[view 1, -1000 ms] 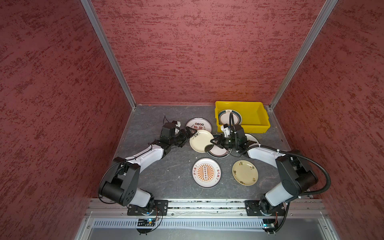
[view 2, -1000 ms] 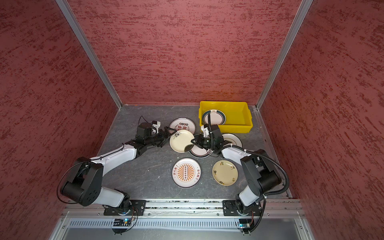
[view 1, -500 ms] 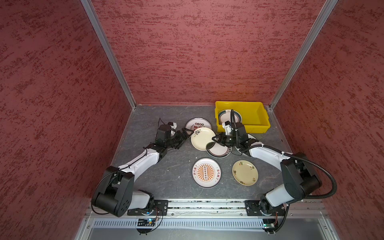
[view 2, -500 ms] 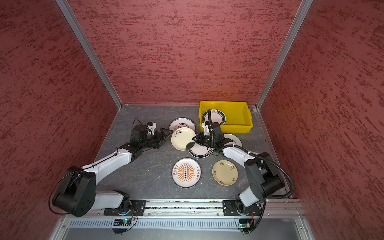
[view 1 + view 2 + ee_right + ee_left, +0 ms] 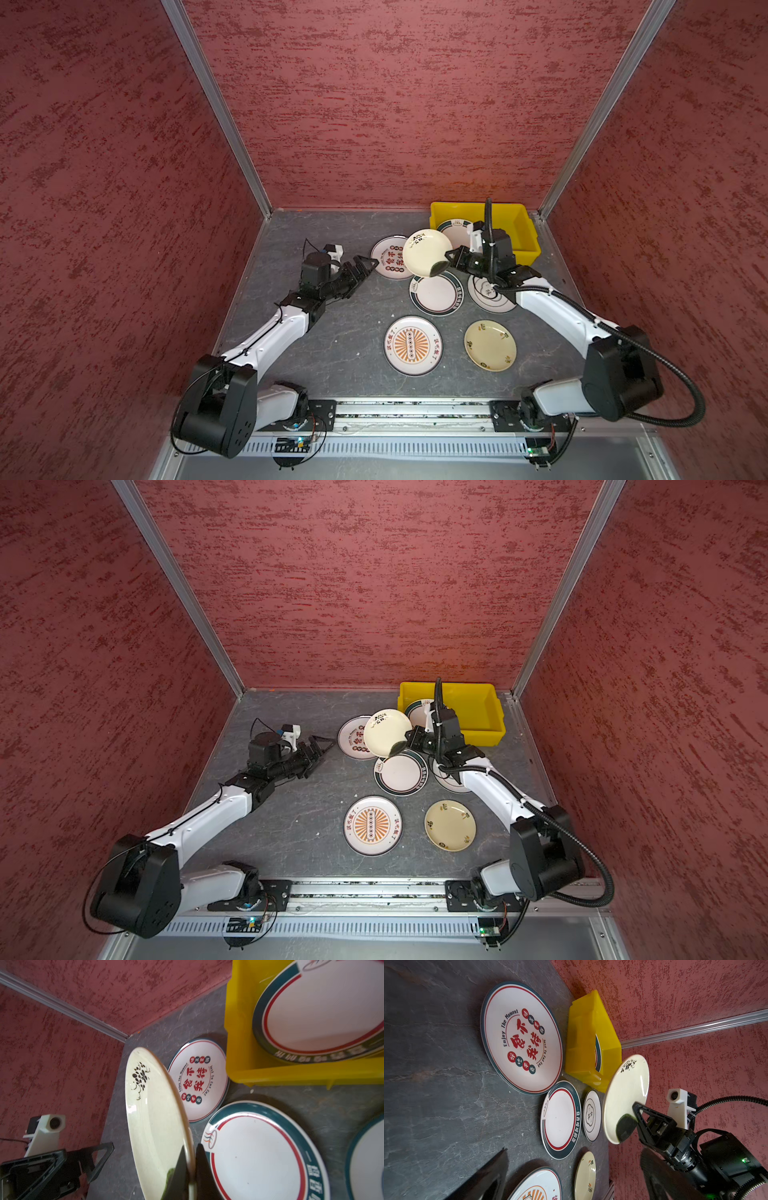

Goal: Place the plates into the plastic bin on the countertop
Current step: 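Carry the floral plate into the yellow bin with right gripper while left gripper withdraws, then lower the cream floral plate into the bin and open the right gripper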

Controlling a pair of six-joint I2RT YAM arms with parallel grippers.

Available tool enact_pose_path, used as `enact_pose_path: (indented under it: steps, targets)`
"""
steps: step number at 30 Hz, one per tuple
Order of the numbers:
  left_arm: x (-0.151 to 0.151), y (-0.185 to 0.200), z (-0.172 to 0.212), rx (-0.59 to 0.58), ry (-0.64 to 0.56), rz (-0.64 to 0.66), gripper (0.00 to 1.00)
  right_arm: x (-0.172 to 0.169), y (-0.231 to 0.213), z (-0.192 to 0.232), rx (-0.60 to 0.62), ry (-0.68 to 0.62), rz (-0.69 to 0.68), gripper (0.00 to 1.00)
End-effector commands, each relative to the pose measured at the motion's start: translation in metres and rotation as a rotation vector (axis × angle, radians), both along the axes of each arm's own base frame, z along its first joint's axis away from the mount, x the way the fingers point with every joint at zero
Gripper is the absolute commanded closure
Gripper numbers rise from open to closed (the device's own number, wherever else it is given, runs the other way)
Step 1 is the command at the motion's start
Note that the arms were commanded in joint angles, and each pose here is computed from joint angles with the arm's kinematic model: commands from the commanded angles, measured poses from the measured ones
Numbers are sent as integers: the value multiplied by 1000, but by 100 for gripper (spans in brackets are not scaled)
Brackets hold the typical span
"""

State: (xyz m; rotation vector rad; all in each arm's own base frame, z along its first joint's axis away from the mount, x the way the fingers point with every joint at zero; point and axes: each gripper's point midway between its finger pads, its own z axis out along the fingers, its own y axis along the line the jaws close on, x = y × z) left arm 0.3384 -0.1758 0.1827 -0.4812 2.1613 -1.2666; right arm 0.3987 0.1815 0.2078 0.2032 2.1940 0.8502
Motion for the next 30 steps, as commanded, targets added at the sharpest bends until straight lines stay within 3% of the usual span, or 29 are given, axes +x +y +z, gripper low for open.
enact_pose_path:
  steps: [1, 13, 30]
  targets:
    - [-6, 2, 0, 8, -13, -15, 1, 18, -31, 27, -65, -96, -113, 100]
    - [-8, 8, -3, -8, 4, -18, 1, 62, -113, 55, -101, -178, -333, 100]
    - [-21, 21, 2, 13, 15, 36, 1, 131, -142, -15, -136, -42, -397, 100]
